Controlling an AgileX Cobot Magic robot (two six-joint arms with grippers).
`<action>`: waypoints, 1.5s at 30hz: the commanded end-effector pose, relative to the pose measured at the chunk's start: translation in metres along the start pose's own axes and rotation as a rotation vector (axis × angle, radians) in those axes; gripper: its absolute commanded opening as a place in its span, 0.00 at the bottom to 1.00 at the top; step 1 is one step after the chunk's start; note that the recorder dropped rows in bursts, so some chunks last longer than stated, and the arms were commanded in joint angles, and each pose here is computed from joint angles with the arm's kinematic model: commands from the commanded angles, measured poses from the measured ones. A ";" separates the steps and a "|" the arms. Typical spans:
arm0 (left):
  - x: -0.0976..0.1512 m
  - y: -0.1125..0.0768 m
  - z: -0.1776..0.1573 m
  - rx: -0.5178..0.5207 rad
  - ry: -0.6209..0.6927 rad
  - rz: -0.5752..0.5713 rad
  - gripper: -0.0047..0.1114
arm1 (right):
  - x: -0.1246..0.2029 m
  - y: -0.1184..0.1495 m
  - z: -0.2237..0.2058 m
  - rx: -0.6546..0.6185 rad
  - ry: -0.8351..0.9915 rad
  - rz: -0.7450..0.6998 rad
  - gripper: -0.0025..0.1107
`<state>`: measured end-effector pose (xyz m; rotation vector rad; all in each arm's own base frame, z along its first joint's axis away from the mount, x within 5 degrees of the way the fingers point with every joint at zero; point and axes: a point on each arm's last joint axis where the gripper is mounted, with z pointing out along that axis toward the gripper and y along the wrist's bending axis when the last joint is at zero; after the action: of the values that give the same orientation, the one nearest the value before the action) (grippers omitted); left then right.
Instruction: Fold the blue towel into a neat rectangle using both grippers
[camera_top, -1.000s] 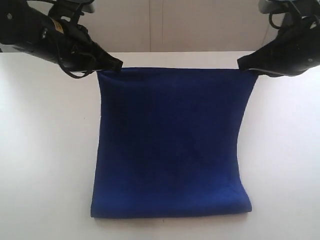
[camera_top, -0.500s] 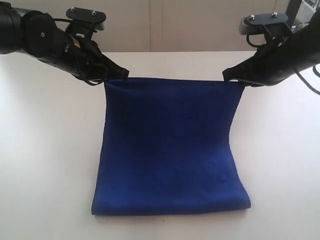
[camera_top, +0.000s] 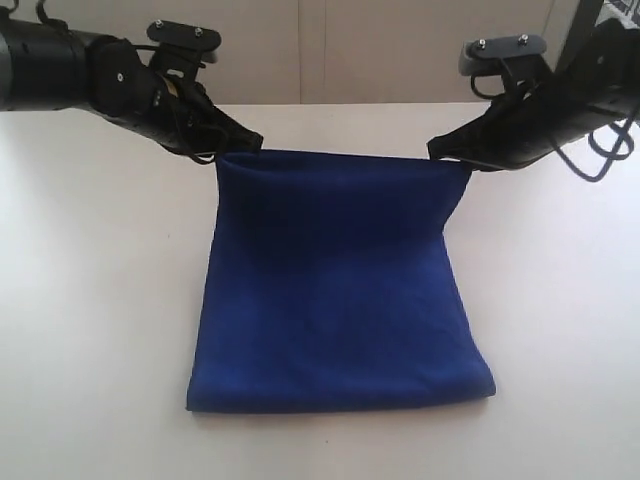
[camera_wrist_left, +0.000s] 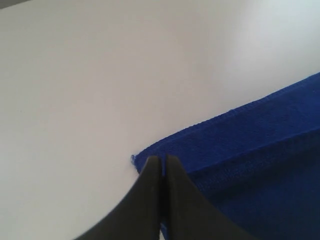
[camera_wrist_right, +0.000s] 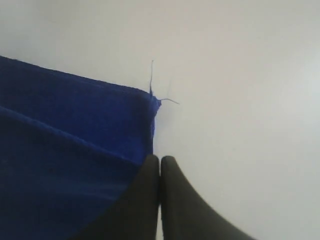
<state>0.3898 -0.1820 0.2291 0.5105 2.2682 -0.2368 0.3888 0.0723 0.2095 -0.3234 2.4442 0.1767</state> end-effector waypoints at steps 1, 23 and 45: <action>0.005 0.006 0.019 -0.013 0.020 -0.003 0.04 | 0.004 -0.008 0.019 0.031 -0.012 0.001 0.02; -0.008 0.021 0.032 -0.039 -0.015 -0.015 0.04 | -0.017 -0.012 0.042 0.032 -0.041 -0.002 0.02; 0.003 0.026 0.057 -0.050 -0.042 0.027 0.04 | -0.007 -0.009 0.078 0.050 -0.057 -0.050 0.02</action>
<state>0.4328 -0.1848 0.1866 0.4897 2.2369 -0.2074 0.4403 0.0816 0.1505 -0.3236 2.4190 0.1322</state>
